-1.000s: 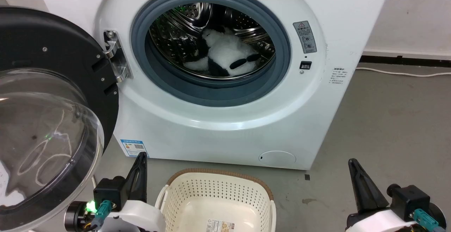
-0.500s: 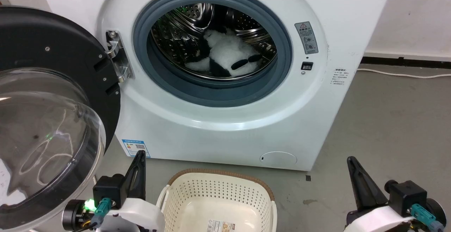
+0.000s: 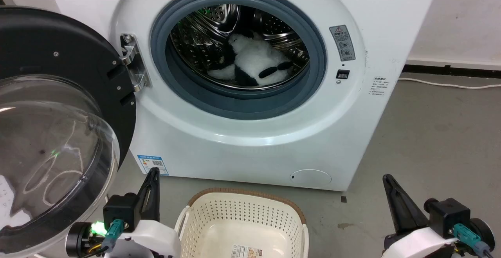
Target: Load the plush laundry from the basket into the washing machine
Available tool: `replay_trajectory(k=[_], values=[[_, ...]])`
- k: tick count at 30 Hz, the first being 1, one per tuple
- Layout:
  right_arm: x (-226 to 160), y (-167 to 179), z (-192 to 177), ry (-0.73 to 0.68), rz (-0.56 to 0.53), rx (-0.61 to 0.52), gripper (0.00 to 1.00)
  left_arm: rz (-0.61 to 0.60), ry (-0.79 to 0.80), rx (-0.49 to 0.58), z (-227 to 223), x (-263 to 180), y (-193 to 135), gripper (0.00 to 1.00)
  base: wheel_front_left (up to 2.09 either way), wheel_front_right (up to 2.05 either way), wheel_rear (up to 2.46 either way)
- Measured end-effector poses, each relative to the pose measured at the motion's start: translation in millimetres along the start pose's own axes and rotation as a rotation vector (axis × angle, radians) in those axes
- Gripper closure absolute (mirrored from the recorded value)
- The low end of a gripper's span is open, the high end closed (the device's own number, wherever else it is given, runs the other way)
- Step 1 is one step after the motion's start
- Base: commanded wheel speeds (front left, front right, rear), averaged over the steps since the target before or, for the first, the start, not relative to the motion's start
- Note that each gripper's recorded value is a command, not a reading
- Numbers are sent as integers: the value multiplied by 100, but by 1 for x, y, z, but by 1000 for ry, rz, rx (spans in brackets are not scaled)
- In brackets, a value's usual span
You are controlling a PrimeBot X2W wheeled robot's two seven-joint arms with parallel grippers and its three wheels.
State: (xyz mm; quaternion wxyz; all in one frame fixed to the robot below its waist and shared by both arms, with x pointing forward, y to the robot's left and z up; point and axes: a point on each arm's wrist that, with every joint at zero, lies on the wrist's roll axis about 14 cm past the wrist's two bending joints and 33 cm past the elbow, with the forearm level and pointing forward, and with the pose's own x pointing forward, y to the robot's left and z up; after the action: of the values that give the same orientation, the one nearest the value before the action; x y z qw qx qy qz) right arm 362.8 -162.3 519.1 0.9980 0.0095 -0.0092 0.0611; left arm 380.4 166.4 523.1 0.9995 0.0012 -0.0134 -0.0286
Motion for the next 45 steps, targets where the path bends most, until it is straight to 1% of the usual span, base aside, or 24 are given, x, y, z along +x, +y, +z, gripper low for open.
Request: replay_trajectory(k=[23,45], values=[[5,2,3,25,10,-47,100,33,10,26,7,-3,5,100,0,0,0],[6,3,3,41,12,-58,100,52,15,47,10,-4,10,100,0,0,0]])
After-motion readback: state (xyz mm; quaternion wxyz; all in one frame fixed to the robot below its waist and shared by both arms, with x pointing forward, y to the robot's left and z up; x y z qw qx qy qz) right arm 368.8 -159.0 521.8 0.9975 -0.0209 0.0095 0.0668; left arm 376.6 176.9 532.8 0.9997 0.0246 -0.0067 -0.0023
